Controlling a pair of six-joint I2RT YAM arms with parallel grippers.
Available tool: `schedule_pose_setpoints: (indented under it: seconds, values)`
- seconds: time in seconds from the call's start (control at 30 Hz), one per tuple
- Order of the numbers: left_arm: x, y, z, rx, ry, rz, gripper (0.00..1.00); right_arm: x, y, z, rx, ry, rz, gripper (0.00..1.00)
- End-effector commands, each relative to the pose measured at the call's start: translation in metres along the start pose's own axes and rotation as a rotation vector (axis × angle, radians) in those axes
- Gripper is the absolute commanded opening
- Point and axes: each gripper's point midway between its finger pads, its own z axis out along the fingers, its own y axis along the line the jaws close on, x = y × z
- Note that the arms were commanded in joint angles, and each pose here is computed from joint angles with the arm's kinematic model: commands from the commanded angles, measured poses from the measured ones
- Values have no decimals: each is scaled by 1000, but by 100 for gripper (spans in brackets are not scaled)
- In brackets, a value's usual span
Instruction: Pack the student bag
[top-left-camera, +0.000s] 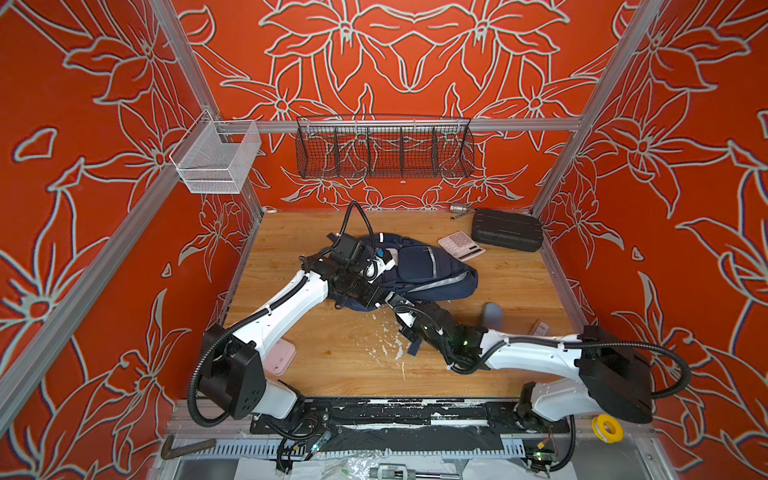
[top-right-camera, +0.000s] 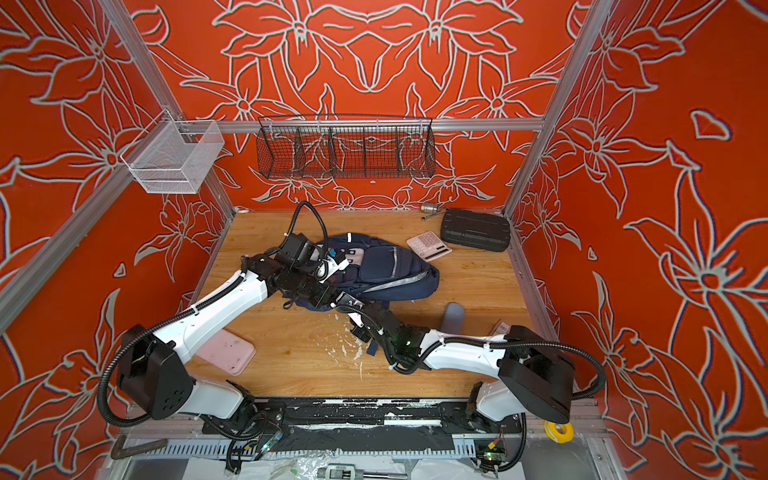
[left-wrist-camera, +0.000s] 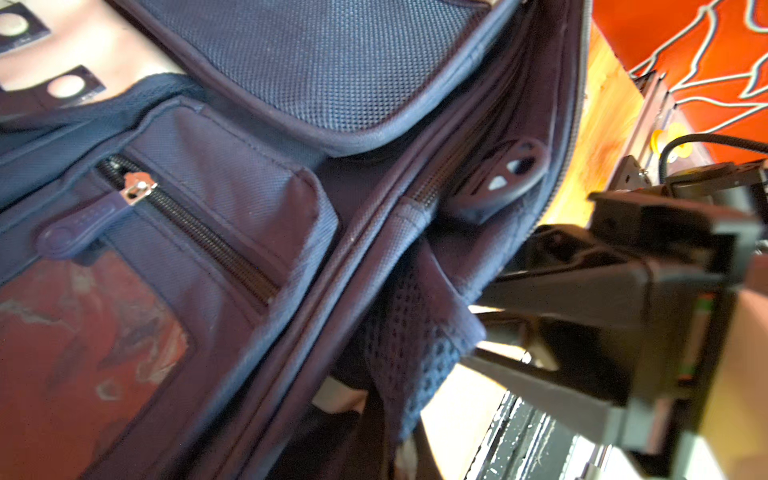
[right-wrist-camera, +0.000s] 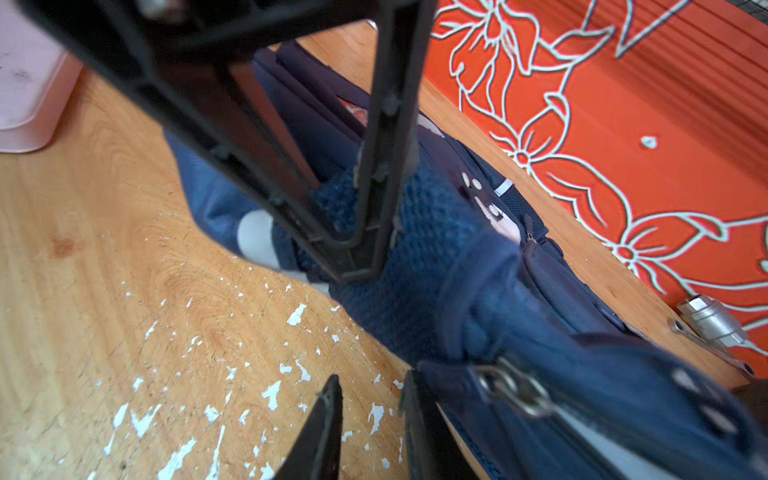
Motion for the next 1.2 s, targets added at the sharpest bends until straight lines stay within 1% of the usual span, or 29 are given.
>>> schedule_pose_setpoints:
  seconds: [0.0,0.17,0.3,0.33,0.47,0.63,0.7,0.77,0.83,0.93,1.0,1.07,1.17]
  values:
    - [-17,-21,-5,90,-54,35,0,-22,-25,1,135,-75,106,27]
    - [-17,-21,-7,78,-49,48,0,-26,-30,-6,143,-118,163,23]
    - [-22,-23,-12,70,-61,67,0,-20,-21,-16,48,-156,171,22]
    - [-23,-23,-13,68,-63,71,0,-16,-17,-19,12,-154,165,21]
    - [-27,-24,-17,67,-74,81,0,-14,-19,-30,-60,-179,165,19]
    - [-32,-28,-18,84,-83,71,0,-10,-21,-36,-76,-163,108,16]
    - [-33,-28,-18,90,-86,66,0,-16,-20,-37,-85,-183,101,17]
    - [-34,-29,-17,97,-86,60,0,-18,-24,-36,-59,-181,99,18]
    - [-34,-29,-16,98,-83,56,0,-24,-28,-39,-41,-213,95,19]
    - [-33,-29,-17,98,-82,55,0,-20,-33,-37,-8,-185,76,21]
    - [-33,-28,-17,96,-81,50,0,-19,-31,-34,-14,-177,64,22]
    - [-34,-28,-17,94,-84,42,0,-21,-28,-33,-33,-183,73,24]
    - [-38,-29,-18,98,-96,20,0,-22,-29,-29,-19,-178,84,28]
